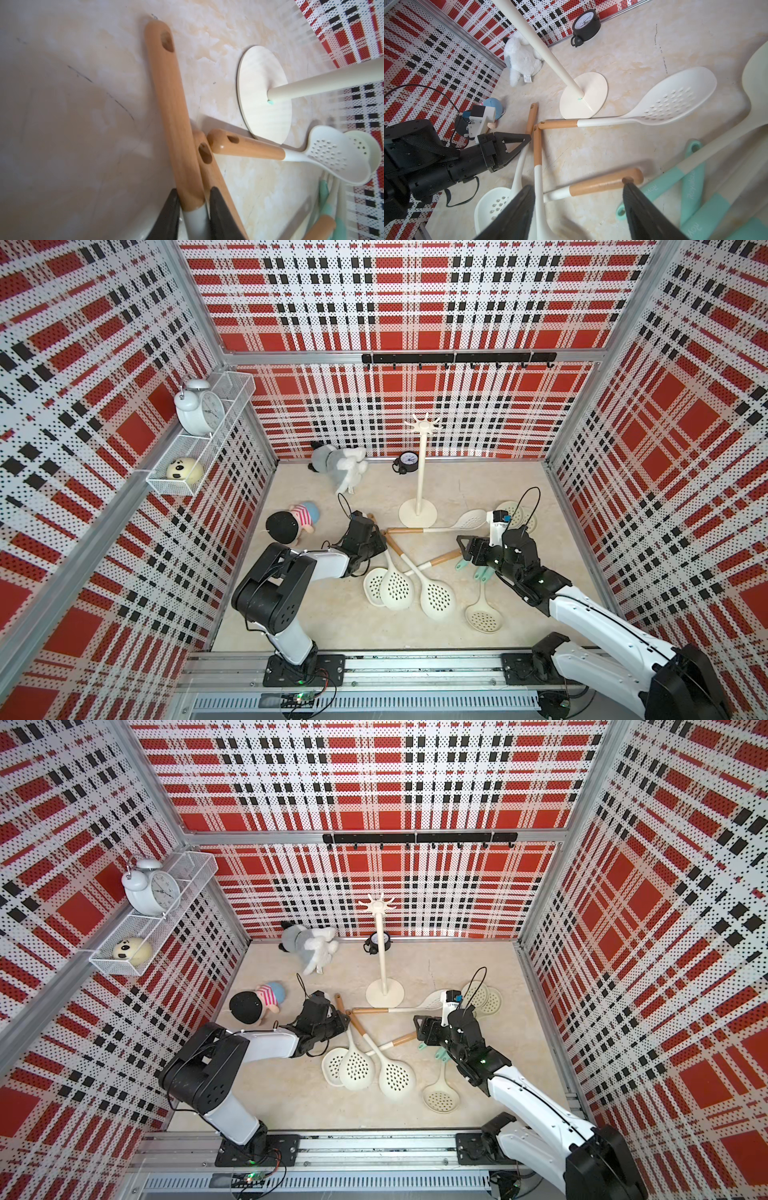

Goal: Hang the skimmer on the kitchen utensil rack
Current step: Pick up the skimmer from the center of the board.

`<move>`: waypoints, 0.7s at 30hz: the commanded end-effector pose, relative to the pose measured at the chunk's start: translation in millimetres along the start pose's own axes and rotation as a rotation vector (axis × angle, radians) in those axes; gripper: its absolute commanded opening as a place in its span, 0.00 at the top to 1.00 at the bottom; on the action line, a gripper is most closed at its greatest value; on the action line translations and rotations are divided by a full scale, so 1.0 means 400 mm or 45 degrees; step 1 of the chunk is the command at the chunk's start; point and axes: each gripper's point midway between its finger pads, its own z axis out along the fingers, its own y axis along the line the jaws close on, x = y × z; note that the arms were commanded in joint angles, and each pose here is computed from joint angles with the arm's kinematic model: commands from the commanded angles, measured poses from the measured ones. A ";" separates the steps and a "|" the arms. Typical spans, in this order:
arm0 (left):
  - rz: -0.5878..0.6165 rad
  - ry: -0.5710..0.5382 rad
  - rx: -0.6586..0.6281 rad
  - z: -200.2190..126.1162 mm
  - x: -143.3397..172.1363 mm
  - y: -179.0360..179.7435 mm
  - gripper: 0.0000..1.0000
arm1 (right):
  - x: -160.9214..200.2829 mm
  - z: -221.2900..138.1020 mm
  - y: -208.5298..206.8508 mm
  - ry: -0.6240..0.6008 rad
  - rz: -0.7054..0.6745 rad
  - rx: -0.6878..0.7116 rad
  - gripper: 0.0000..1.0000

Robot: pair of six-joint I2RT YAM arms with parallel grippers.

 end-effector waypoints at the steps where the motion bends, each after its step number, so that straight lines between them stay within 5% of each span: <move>1: 0.030 -0.007 0.056 -0.005 -0.016 -0.015 0.84 | -0.001 -0.015 -0.007 -0.019 0.008 0.019 0.29; 7: 0.049 -0.143 0.164 -0.098 -0.103 -0.065 0.99 | -0.018 -0.044 -0.015 -0.075 0.012 0.042 0.30; 12: 0.146 -0.309 0.318 -0.231 -0.186 -0.142 1.00 | -0.033 -0.064 0.002 -0.126 0.007 -0.009 0.30; 21: 0.746 -0.523 0.771 -0.520 -0.196 -0.472 1.00 | -0.092 -0.142 0.292 -0.170 -0.085 -0.810 0.14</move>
